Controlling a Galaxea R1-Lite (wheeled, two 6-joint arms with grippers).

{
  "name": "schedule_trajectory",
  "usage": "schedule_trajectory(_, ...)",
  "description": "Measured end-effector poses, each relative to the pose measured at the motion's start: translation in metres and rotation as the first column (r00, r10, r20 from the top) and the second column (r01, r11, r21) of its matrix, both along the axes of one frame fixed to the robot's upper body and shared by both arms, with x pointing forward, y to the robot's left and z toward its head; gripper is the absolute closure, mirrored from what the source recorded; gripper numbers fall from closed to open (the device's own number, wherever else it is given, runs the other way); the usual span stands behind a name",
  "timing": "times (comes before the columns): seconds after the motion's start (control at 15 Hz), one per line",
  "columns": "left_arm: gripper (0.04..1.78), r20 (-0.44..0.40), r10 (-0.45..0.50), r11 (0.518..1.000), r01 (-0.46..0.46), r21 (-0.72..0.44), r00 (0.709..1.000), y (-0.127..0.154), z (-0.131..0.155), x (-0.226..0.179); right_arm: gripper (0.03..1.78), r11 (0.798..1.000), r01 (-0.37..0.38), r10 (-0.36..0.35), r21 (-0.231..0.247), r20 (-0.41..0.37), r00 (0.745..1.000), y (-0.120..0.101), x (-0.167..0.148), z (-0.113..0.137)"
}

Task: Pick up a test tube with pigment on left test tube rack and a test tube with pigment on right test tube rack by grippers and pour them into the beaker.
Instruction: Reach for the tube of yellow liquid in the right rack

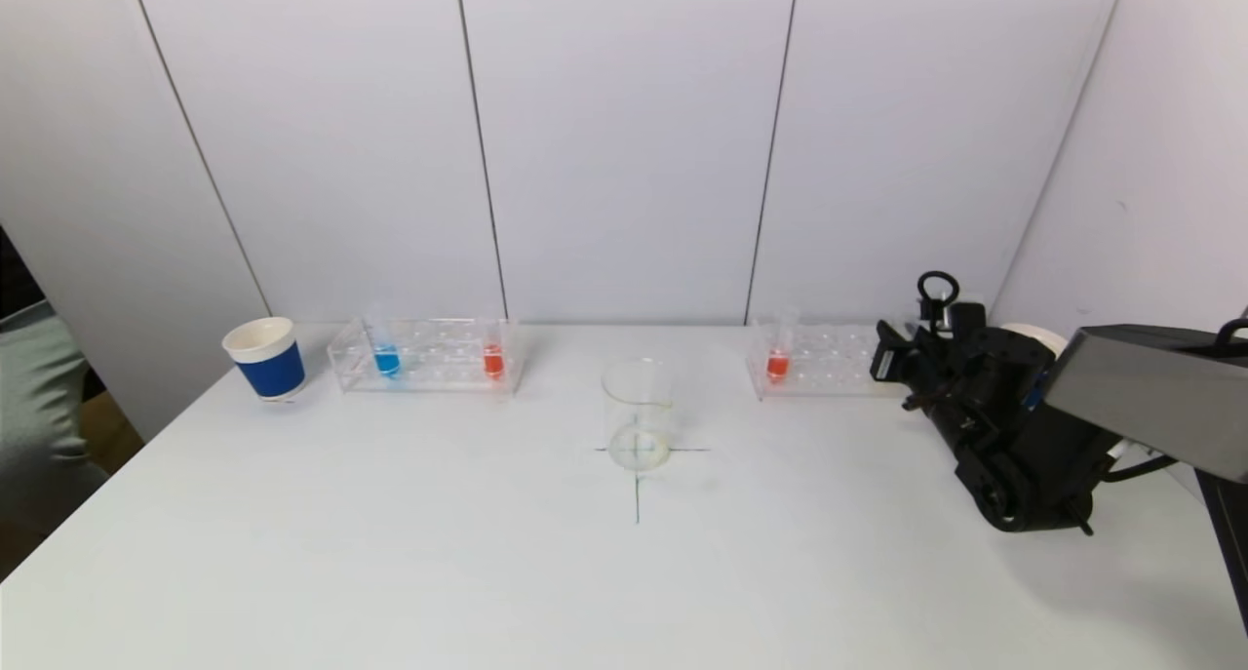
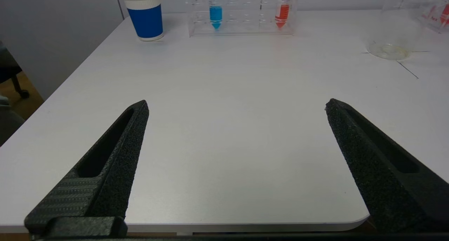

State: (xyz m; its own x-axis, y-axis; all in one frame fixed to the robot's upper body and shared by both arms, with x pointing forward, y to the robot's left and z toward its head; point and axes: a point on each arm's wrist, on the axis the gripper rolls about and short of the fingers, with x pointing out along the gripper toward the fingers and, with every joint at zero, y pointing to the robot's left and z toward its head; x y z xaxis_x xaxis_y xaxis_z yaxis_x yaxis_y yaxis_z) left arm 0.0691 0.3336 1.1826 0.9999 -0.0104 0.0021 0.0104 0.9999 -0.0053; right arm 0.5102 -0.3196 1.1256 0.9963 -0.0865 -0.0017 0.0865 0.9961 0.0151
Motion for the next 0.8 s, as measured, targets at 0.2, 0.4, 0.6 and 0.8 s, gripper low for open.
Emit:
schedule_trajectory(0.2, 0.06, 0.000, 0.000, 1.000, 0.000, 0.000, 1.000, 0.0000, 0.0000, 0.0000, 1.31, 1.000, 0.001, -0.001, 0.000, 0.001, 1.000, -0.0003, 0.0002, 0.0002)
schedule_trajectory(0.4, 0.06, 0.000, 0.000, 1.000, 0.000, 0.000, 1.000, 0.0000, 0.0000, 0.0000, 1.31, 1.000, 0.001, -0.001, 0.000, 0.001, 1.000, -0.0003, 0.0002, 0.0000)
schedule_trajectory(0.6, 0.06, 0.000, 0.000, 1.000, 0.000, 0.000, 1.000, 0.0000, 0.0000, 0.0000, 1.31, 1.000, 0.001, -0.001, 0.000, 0.001, 1.000, -0.0006, 0.0002, 0.0002)
schedule_trajectory(0.8, 0.06, 0.000, 0.000, 1.000, 0.000, 0.000, 1.000, 0.0000, 0.0000, 0.0000, 1.31, 1.000, 0.002, -0.002, 0.000, 0.003, 1.000, -0.0008, -0.0007, 0.0020)
